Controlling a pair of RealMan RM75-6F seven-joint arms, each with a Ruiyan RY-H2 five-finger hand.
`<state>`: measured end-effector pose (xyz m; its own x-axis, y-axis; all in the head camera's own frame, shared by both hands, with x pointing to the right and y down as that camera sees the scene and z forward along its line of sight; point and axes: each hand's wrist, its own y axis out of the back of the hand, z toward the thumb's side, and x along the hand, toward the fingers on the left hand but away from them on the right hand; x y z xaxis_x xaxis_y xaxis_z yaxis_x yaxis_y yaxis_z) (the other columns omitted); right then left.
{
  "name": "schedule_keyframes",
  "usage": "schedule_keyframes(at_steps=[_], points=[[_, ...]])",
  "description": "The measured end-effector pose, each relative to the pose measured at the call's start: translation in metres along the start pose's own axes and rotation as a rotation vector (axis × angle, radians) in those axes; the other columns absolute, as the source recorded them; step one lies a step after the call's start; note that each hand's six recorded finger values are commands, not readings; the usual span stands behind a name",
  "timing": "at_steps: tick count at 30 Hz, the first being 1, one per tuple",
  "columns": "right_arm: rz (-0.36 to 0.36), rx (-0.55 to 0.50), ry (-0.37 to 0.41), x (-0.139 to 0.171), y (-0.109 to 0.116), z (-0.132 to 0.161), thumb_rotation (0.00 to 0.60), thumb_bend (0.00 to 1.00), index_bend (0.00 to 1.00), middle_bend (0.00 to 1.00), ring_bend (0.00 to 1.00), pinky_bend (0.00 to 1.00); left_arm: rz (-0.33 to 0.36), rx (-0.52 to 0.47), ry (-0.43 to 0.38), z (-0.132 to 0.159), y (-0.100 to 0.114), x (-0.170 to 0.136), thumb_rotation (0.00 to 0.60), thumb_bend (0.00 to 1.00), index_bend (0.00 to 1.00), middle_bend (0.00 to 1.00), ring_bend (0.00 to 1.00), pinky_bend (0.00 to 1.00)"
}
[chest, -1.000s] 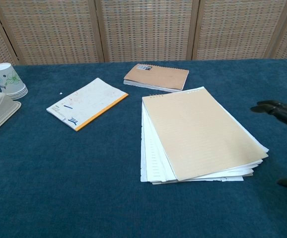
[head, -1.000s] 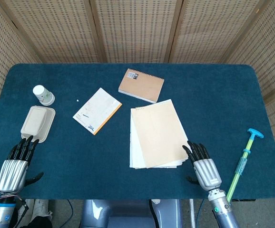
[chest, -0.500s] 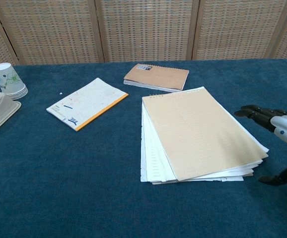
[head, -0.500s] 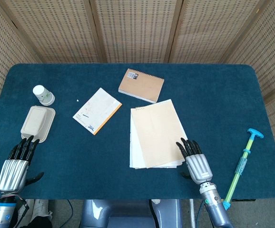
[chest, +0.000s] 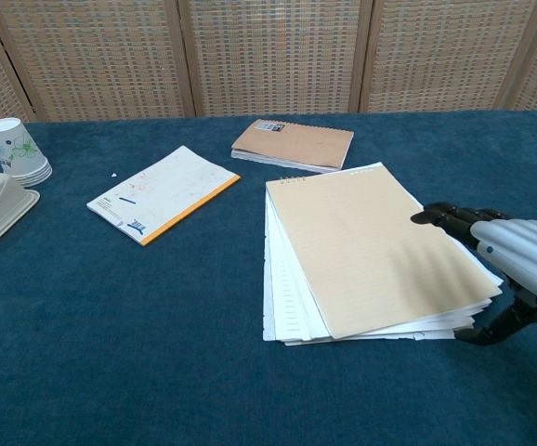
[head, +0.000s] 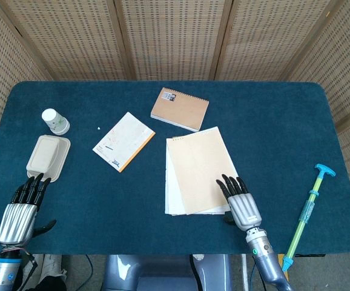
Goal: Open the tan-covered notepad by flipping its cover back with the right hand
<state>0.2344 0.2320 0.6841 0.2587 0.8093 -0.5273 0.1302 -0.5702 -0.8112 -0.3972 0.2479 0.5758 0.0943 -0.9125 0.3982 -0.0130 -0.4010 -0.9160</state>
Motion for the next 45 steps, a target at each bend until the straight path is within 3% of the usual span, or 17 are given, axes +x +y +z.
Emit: schedule_keyframes(at_steps=[30, 41, 45], points=[[0.067, 0.024, -0.035, -0.034, -0.017, -0.004, 0.600, 0.30, 0.05, 0.00, 0.00, 0.00, -0.013, 0.002, 0.004, -0.001, -0.004, 0.002, 0.600, 0.00, 0.00, 0.00, 0.00, 0.13], [0.078, 0.054, -0.046, -0.045, -0.028, -0.005, 0.600, 0.40, 0.05, 0.00, 0.00, 0.00, -0.009, 0.002, 0.003, -0.001, -0.004, 0.003, 0.600, 0.00, 0.00, 0.00, 0.00, 0.13], [0.078, 0.060, -0.045, -0.047, -0.030, -0.006, 0.600, 0.55, 0.06, 0.00, 0.00, 0.00, -0.009, 0.000, -0.001, 0.000, -0.004, 0.002, 0.600, 0.00, 0.00, 0.00, 0.00, 0.13]])
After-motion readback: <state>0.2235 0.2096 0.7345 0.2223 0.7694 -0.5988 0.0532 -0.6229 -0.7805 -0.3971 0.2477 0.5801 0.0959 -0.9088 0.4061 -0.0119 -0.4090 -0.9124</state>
